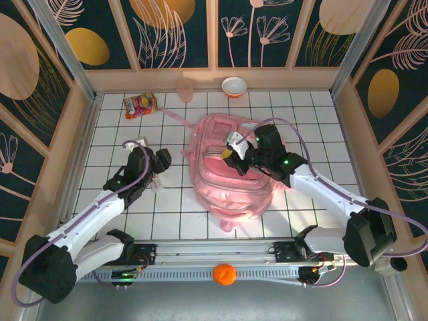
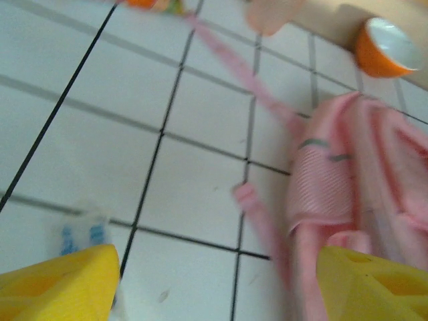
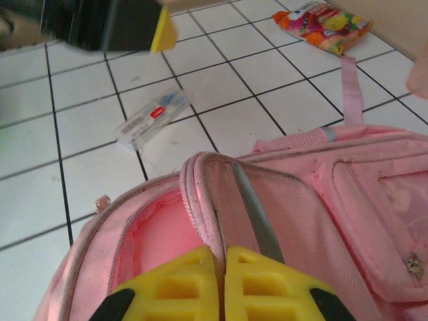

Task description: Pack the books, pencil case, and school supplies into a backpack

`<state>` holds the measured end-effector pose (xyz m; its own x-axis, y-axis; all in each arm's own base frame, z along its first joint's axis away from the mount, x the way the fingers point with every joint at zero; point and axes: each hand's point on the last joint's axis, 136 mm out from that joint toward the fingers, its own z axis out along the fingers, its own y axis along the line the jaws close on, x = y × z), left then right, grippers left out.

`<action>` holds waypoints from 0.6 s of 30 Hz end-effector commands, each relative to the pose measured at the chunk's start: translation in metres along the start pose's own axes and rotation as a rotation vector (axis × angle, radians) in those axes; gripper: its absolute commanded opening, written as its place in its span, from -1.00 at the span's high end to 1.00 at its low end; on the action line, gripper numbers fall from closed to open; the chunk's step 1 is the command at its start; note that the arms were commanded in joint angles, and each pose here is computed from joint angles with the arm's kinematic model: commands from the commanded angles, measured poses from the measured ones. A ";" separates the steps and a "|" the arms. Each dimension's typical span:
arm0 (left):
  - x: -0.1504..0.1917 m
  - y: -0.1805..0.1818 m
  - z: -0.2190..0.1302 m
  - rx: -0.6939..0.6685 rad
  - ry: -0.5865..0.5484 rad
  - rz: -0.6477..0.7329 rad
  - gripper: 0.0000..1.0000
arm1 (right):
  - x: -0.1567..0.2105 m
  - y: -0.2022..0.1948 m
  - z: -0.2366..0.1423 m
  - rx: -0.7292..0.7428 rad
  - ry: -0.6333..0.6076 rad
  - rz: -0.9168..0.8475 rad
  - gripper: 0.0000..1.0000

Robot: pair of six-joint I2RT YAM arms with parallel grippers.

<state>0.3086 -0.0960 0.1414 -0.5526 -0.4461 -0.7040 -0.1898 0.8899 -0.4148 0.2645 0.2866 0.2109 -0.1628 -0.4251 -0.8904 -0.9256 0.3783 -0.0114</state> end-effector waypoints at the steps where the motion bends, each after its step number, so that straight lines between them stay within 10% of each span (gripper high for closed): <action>1: 0.014 0.024 0.008 -0.034 0.014 -0.182 -0.53 | -0.043 -0.022 -0.003 0.069 -0.131 0.086 1.00; 18: 0.046 0.072 0.042 -0.308 0.089 -0.163 -0.49 | -0.032 -0.005 0.015 -0.035 -0.130 0.170 1.00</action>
<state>0.2950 -0.0591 0.0496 -0.5933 -0.5666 -0.5718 -0.4851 0.8186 -0.3077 0.2749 0.2999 0.2099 -0.3363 -0.3122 -0.8885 -0.8826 0.4335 0.1818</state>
